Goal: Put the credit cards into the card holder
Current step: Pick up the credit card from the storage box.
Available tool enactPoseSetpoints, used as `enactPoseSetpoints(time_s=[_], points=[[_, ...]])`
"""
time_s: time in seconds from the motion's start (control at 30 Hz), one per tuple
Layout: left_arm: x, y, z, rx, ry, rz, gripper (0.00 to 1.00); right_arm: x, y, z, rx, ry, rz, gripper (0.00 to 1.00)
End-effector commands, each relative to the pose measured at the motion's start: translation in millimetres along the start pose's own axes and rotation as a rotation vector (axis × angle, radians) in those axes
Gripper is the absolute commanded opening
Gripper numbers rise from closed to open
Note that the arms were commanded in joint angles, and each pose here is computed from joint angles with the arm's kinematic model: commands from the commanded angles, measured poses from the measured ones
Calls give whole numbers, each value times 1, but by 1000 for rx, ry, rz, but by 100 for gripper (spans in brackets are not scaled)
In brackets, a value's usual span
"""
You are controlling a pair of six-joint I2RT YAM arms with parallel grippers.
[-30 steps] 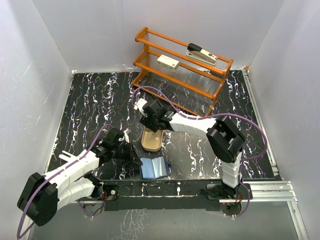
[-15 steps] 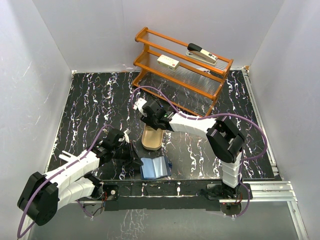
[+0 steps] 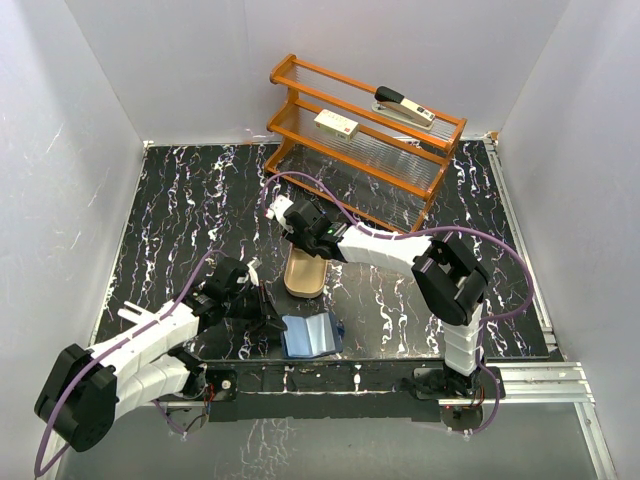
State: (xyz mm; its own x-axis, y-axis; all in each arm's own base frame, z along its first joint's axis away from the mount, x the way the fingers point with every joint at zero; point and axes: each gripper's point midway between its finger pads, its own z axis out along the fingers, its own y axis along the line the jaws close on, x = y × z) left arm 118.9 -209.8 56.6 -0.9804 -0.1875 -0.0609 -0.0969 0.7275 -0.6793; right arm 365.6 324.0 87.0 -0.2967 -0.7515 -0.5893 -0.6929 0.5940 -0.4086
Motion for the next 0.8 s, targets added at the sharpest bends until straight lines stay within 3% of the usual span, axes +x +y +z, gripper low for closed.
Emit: enactPoseSetpoints(time_s=[0.0, 0.43, 0.67, 0.77], points=[[9, -4, -2, 27, 34, -13, 0, -32, -17, -5, 53, -81, 40, 33], [10, -4, -5, 32, 26, -23, 0, -37, -22, -10, 65, -90, 37, 21], [10, -2, -5, 29, 21, -27, 0, -38, -17, -13, 28, -85, 25, 2], [9, -3, -6, 29, 16, -24, 0, -36, -8, -19, -33, -76, 24, 0]])
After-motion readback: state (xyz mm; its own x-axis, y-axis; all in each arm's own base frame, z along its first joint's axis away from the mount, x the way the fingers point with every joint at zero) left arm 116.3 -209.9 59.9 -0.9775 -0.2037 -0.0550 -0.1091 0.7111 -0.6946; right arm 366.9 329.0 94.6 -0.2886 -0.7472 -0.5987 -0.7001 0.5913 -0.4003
